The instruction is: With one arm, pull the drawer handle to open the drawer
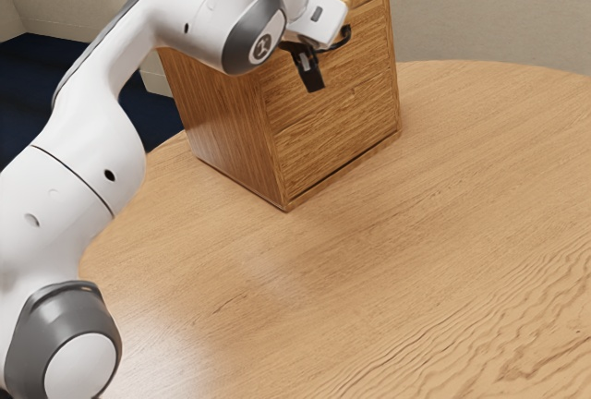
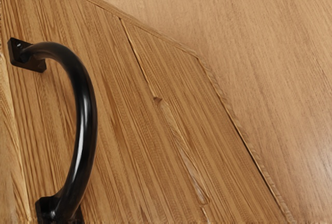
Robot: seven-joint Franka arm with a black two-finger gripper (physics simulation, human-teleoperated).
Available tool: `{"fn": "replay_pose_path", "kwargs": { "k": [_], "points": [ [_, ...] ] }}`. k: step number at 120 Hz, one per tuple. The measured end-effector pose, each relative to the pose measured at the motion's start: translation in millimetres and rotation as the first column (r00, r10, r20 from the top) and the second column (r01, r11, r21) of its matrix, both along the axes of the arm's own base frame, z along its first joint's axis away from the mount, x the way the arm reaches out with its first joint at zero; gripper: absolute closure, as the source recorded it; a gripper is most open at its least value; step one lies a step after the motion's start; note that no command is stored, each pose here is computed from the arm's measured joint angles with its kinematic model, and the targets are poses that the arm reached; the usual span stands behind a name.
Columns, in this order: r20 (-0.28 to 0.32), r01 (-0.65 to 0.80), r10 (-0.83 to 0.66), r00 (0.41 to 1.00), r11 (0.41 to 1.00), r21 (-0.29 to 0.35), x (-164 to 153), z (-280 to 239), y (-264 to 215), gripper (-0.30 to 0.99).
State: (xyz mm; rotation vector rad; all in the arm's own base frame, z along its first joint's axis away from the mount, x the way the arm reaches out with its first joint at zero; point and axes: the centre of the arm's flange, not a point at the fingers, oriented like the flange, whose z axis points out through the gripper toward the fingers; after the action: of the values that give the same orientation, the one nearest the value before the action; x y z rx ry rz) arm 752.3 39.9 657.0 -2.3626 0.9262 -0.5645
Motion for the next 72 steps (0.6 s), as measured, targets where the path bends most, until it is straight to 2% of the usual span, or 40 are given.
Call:
{"fn": "replay_pose_path", "kwargs": {
  "k": [72],
  "points": [
    [-0.051, 0.001, -0.003, 0.999, 1.000, -0.020, 6, -24, -4, 0.00]
  ]
}}
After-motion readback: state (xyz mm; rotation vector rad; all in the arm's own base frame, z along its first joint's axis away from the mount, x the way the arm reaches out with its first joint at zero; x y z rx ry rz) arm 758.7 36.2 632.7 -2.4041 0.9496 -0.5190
